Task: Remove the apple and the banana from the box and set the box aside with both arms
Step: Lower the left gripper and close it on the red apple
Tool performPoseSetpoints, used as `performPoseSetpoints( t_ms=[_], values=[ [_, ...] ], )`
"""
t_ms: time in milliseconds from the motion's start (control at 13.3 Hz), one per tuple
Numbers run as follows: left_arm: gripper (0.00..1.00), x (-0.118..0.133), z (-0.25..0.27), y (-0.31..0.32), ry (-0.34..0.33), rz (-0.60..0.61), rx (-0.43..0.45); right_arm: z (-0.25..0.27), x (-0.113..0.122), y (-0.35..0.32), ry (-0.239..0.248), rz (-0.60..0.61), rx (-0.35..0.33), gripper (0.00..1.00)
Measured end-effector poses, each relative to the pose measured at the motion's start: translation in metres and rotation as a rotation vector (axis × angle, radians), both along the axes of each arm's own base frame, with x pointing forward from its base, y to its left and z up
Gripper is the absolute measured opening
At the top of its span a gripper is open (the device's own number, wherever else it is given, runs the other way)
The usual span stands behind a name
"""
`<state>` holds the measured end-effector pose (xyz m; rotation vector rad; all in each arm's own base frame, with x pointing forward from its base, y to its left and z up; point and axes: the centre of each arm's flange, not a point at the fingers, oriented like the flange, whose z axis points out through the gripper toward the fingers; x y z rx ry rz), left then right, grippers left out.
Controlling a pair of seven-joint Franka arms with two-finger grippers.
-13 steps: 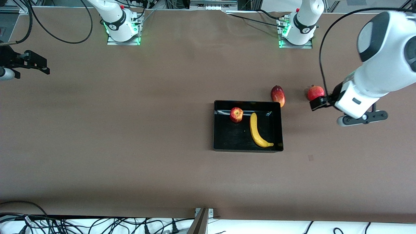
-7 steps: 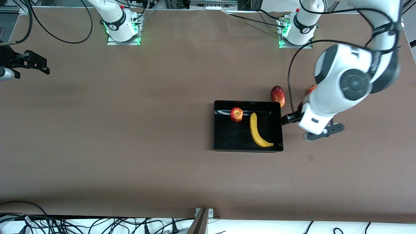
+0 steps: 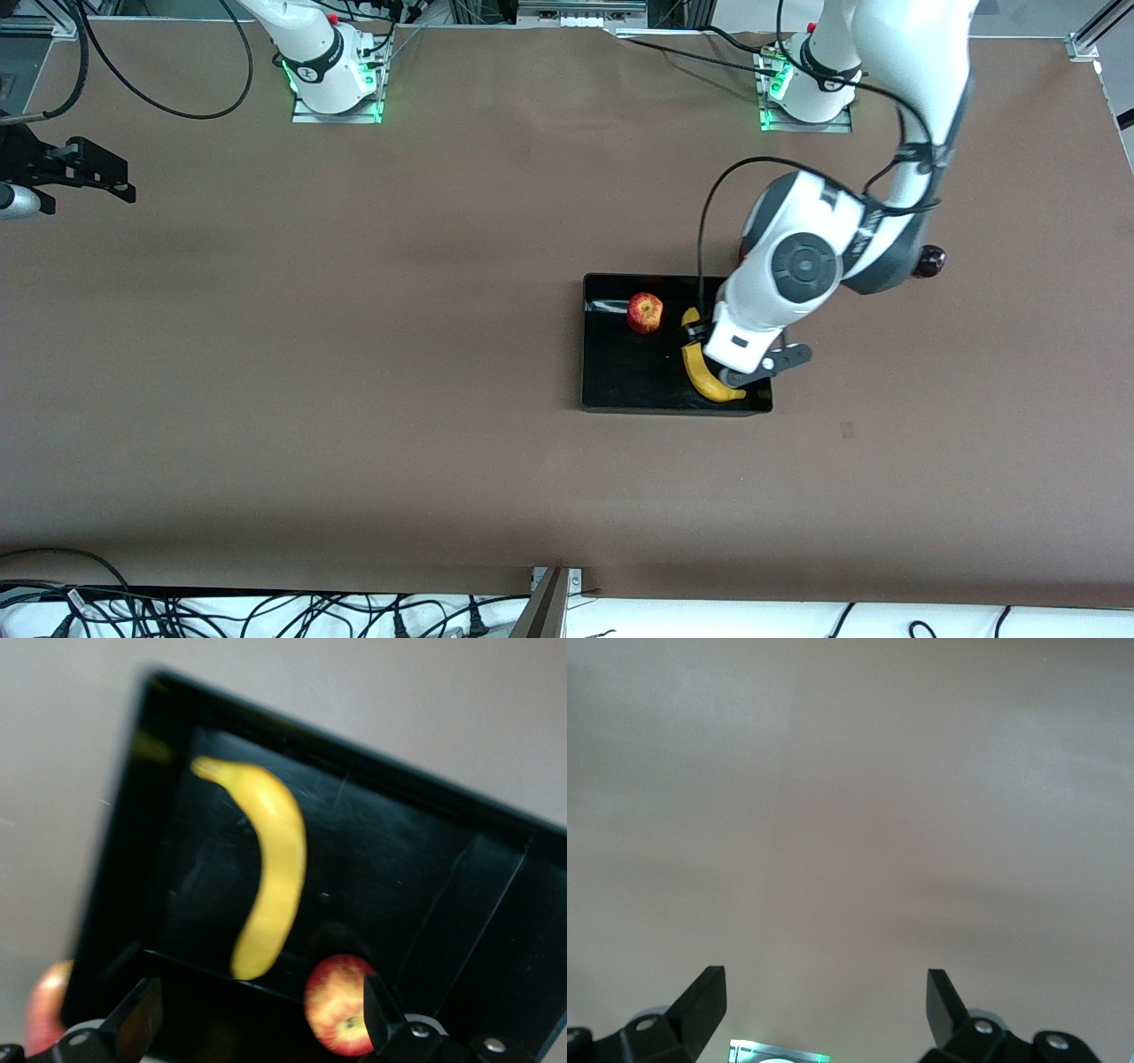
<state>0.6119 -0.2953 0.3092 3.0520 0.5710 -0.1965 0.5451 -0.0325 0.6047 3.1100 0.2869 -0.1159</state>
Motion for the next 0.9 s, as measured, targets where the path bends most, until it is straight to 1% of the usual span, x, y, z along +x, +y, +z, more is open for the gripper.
performPoseSetpoints(
  t_ms=[225,525,901],
  values=[
    [1.0,-0.021,-0.05,-0.032,0.007,-0.002,-0.015,0.0,0.0,0.0,0.0,0.0,0.0,1.0],
    [1.0,-0.051,-0.088,-0.058,0.011,-0.025,-0.021,0.0,0.0,0.0,0.0,0.0,0.0,1.0],
    [1.0,-0.069,-0.128,-0.056,0.004,-0.016,-0.025,0.0,0.0,0.0,0.0,0.0,0.0,1.0]
  ],
)
